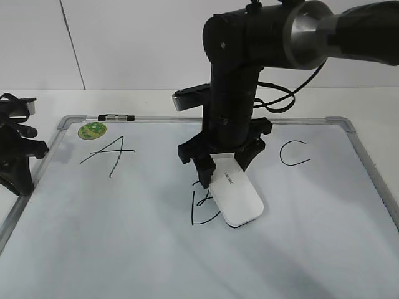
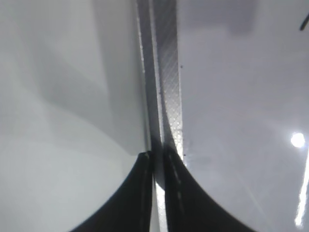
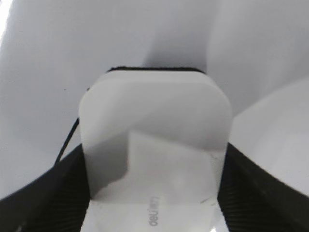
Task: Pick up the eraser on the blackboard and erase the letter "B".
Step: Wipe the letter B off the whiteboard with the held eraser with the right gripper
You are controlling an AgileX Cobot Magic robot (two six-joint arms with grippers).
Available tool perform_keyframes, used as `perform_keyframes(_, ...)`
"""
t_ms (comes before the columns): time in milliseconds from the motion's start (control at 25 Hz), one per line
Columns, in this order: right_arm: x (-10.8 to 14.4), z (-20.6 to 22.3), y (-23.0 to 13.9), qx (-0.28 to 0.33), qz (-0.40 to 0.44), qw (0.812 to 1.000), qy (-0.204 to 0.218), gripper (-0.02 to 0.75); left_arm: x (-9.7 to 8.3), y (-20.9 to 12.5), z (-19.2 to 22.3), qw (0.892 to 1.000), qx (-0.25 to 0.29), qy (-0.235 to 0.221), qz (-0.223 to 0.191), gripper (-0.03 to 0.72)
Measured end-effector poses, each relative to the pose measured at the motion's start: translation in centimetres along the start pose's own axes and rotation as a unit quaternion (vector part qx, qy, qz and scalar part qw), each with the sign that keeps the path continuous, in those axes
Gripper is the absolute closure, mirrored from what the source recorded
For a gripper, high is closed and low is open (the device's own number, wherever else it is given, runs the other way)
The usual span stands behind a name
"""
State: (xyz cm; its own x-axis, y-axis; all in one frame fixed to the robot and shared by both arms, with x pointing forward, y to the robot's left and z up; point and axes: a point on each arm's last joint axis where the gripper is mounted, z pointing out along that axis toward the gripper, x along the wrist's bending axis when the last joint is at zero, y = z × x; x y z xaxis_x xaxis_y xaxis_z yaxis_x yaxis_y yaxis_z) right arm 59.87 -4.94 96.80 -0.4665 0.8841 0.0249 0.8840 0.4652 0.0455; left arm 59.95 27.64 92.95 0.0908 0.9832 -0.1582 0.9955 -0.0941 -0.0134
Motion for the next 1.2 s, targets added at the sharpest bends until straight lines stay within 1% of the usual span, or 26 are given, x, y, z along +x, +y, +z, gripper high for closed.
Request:
perform_keyframes(120,0.19,-0.01,-0.02,0.001,0.002,1.000,0.010,0.139,0.00,-0.01,0.00,1.000,0.001,0.000,0.000,0.663)
perform_keyframes(280,0.32,-0.01,-0.03,0.002,0.001,1.000,0.018,0.084,0.00,-0.01,0.00,1.000,0.001,0.000,0.000,0.663)
perform_keyframes(320,0.32,-0.01,-0.03,0.002,0.001,1.000,0.018,0.081,0.00,-0.02,0.00,1.000,0.001,0.000,0.000,0.663)
perform_keyframes(1040,0.32,0.00,-0.04,0.002,0.005,1.000,0.018,0.073,-0.01,-0.08,0.00,1.000,0.004,-0.001,0.000,0.663)
perform_keyframes(1200,0.29,0.55,-0.52,0.015,0.010,1.000,0.018,0.074,-0.01,-0.08,0.00,1.000,0.004,-0.001,0.000,0.663)
